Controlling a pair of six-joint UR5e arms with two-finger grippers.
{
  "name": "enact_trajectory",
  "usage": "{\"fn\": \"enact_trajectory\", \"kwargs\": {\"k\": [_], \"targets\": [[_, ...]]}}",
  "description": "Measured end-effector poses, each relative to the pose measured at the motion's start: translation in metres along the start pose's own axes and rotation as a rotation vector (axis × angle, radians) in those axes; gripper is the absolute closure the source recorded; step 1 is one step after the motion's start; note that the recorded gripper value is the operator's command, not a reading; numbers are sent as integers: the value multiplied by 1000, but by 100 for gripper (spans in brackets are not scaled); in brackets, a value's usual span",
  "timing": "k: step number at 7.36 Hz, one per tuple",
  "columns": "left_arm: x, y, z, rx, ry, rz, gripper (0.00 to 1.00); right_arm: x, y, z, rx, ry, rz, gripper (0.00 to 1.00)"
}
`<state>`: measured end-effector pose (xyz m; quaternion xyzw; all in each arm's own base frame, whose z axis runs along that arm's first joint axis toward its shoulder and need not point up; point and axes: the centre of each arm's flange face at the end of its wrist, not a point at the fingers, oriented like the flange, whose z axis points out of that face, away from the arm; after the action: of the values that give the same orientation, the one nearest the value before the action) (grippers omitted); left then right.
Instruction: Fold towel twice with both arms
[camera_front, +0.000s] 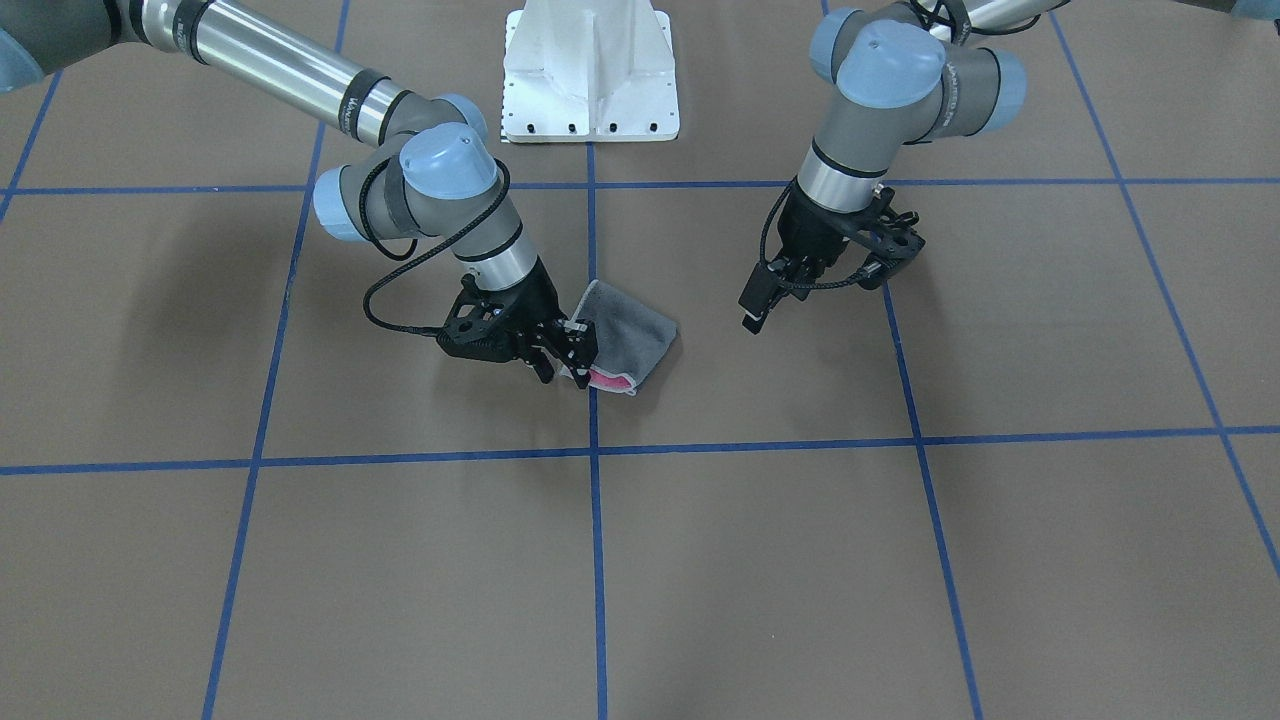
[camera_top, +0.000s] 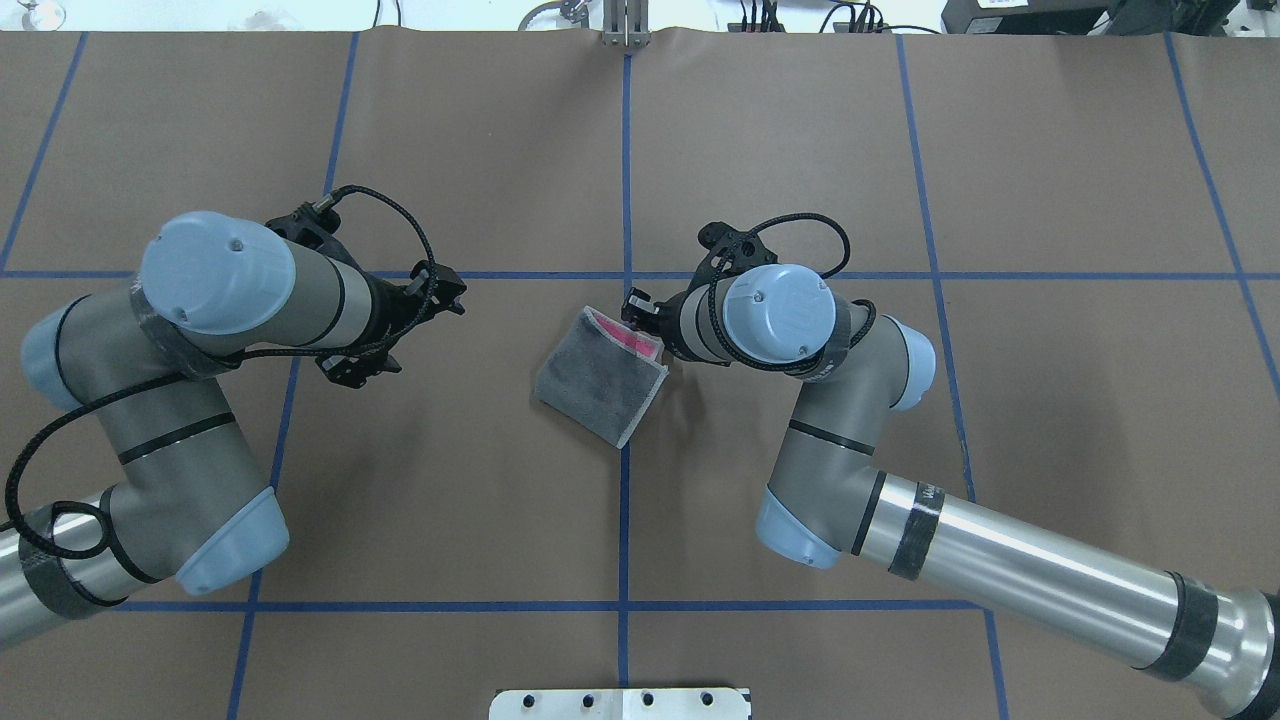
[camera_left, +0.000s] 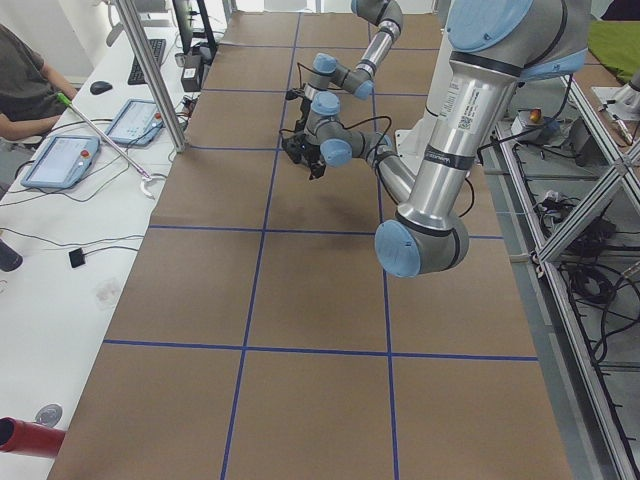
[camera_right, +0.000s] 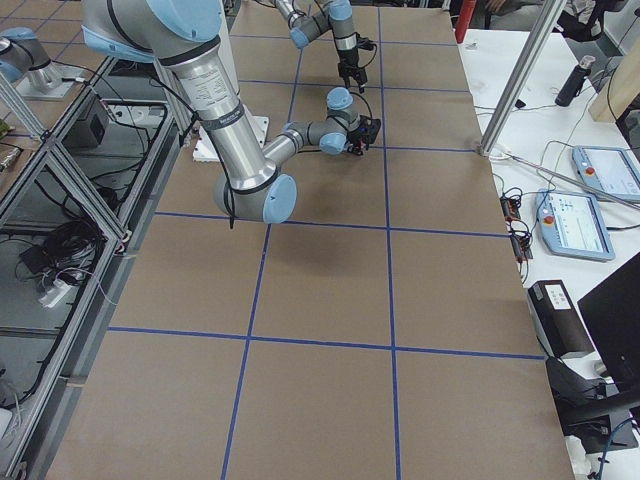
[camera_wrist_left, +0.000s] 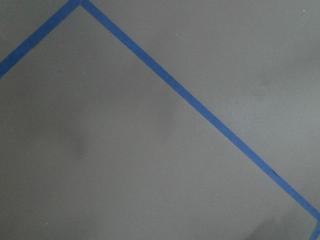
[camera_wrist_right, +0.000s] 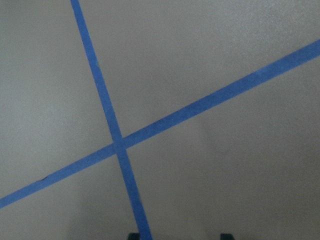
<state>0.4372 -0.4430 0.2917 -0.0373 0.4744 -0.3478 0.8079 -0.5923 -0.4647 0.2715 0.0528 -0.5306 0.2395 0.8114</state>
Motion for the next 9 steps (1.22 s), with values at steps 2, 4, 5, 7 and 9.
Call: {"fn": "enact_trajectory", "kwargs": {"k": [2, 4, 5, 7, 9], "targets": [[0, 0, 0, 1, 0, 0, 0, 0, 1, 0, -1, -1, -1, 52], [0, 0, 0, 1, 0, 0, 0, 1, 4, 0, -4, -1, -2, 53], [0, 0, 0, 0, 0, 0, 0, 0, 5, 0, -5, -3, -1, 66], [0, 0, 0, 0, 1, 0, 0, -1, 5, -1, -6, -4, 0, 100], [1, 1, -1, -1, 3, 1, 0, 0, 5, -2, -6, -5, -1, 100]]}}
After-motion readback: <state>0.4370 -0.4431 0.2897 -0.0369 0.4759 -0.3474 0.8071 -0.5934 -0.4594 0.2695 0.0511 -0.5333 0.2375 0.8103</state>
